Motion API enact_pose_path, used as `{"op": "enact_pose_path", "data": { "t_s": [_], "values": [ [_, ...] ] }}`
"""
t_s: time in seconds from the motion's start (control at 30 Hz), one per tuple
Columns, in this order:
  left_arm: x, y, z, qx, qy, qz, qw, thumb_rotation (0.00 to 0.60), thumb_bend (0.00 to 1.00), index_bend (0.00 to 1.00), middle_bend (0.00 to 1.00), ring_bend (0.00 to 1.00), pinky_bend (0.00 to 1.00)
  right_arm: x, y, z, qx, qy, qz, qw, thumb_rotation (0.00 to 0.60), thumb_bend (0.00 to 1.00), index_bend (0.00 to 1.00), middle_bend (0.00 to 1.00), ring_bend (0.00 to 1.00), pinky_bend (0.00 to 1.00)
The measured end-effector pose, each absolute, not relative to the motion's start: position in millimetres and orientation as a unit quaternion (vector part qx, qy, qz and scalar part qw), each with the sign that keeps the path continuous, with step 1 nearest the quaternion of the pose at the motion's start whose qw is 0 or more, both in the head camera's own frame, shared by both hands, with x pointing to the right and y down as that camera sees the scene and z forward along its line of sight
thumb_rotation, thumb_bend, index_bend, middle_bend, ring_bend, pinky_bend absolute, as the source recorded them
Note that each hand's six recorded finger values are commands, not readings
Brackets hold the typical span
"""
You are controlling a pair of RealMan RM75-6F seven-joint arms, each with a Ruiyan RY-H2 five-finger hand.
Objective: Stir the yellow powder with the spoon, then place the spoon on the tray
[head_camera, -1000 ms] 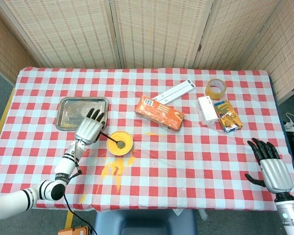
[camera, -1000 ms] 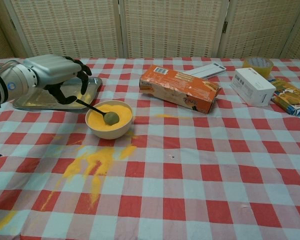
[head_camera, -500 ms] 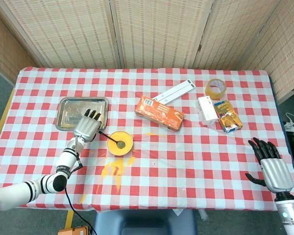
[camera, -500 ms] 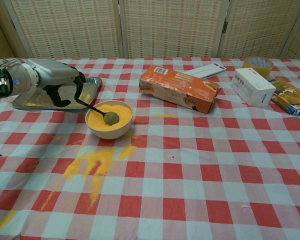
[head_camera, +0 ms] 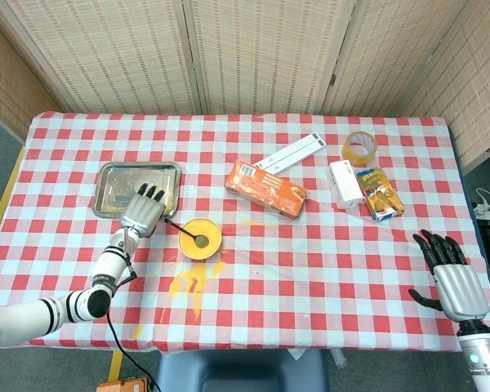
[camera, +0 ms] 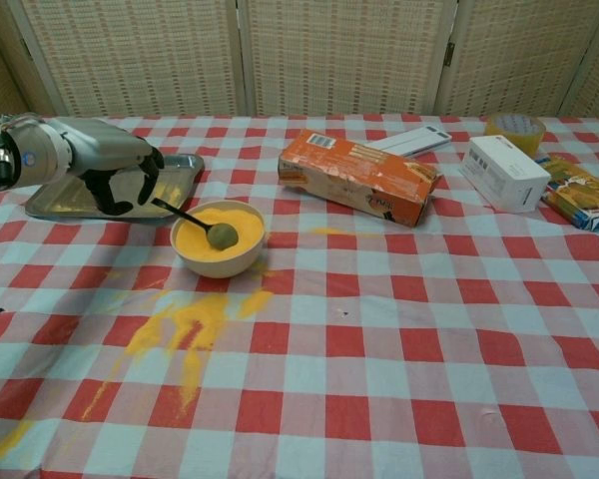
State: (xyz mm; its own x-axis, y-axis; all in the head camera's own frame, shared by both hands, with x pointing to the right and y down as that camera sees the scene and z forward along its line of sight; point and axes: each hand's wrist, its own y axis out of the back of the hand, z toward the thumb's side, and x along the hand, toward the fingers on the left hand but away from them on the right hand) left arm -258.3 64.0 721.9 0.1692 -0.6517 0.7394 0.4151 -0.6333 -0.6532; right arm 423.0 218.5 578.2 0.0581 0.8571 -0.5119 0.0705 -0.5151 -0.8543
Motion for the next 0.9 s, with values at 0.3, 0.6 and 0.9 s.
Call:
{"op": "enact_pose_path", "data": {
  "t_s": [0.3,0.6,0.9],
  "values": [
    [-247,64,724,-0.647,0.090,-0.628,0.423,0.600,0.46,0.44,0.07,0.00,0.04,423,218,578,-0.645,-0.359,0.585,0.336,0.600,0.09,0.00,0.00,0.00,0.00],
    [-240,68,725,-0.646,0.079,-0.626,0.429,0.600,0.46,0.46,0.07,0.00,0.04,424,218,577,-0.644,-0.362,0.584,0.336,0.600,0.09,0.00,0.00,0.00,0.00],
    [-241,69,724,-0.643,0.077,-0.629,0.430,0.600,0.47,0.47,0.07,0.00,0.04,424,218,577,-0.644,-0.362,0.584,0.336,0.600,0.09,0.00,0.00,0.00,0.00]
  ]
}}
